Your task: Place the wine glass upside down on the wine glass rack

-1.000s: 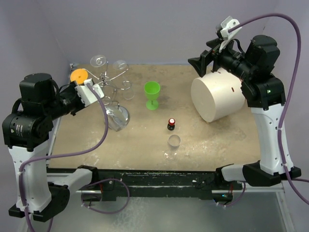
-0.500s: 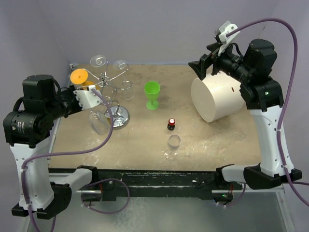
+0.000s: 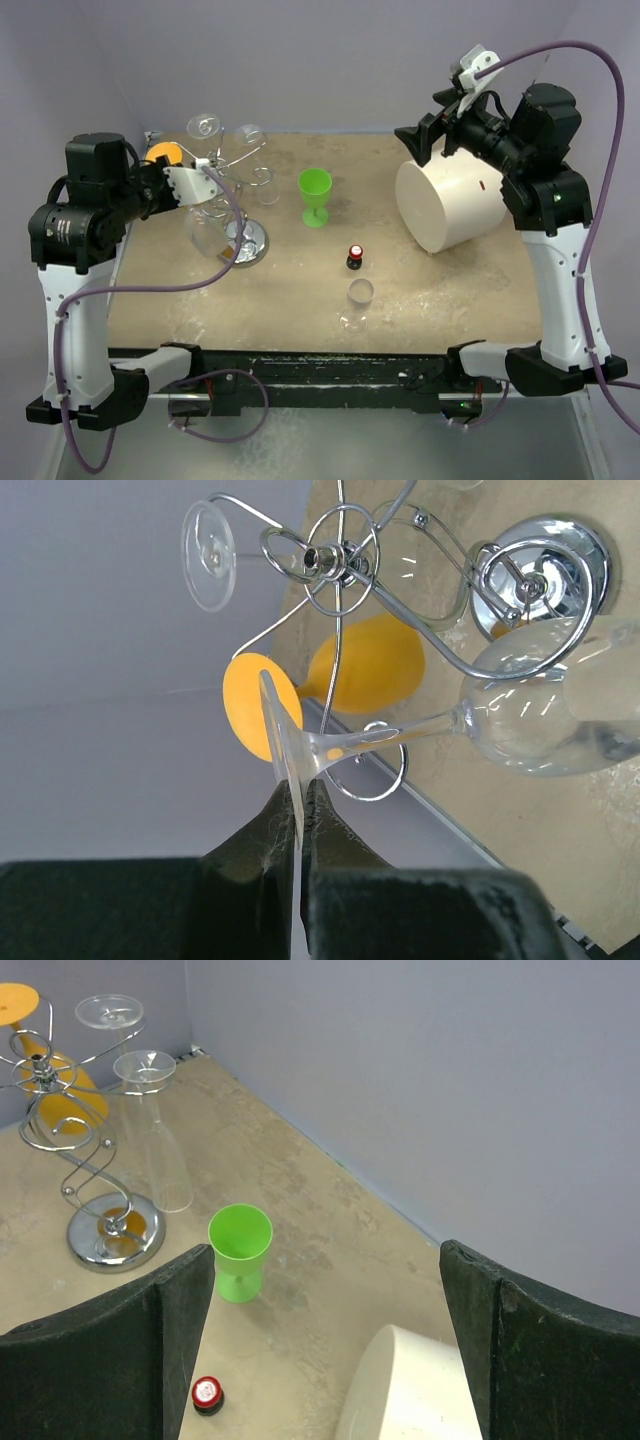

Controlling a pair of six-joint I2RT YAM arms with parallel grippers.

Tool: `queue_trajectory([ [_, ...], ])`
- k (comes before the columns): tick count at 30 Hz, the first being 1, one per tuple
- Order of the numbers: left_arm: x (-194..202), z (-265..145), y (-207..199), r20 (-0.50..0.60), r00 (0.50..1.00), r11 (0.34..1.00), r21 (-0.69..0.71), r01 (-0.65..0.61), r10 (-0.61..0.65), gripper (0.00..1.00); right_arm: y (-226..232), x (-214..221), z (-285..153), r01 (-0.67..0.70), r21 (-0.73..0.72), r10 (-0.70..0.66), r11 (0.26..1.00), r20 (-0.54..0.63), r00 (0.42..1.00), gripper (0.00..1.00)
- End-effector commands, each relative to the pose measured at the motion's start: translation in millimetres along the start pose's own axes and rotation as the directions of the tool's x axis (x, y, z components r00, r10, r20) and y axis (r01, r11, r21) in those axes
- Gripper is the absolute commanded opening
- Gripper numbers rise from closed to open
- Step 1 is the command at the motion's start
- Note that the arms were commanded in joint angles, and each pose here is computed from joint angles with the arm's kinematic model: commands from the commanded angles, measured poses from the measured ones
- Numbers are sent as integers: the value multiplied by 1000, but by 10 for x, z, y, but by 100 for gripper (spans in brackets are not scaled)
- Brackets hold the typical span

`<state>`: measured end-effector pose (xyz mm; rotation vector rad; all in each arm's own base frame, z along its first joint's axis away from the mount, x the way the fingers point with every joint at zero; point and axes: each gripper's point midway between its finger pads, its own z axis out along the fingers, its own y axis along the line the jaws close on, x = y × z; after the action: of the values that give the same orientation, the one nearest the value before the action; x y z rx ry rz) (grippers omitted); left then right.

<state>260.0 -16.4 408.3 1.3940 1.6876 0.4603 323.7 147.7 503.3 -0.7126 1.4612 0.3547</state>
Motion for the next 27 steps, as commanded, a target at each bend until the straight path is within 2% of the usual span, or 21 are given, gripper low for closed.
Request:
queue_trajectory([
  [1, -71, 85, 222, 23, 999, 996, -84, -39, 41, 0, 0, -145, -51, 37, -3, -37, 999, 54, 998, 96],
  [7, -41, 182, 256, 12, 999, 995, -96, -37, 38, 0, 22, -142, -57, 32, -16, -31, 999, 57, 998, 96],
  [16, 168, 253, 292, -97, 994, 991, -121, -57, 45, 0, 29, -131, -44, 17, -34, -15, 999, 61, 998, 96],
  [27, 211, 284, 343, -125, 992, 990, -136, -48, 31, 0, 28, -84, -27, 8, -45, -5, 999, 54, 999, 96],
])
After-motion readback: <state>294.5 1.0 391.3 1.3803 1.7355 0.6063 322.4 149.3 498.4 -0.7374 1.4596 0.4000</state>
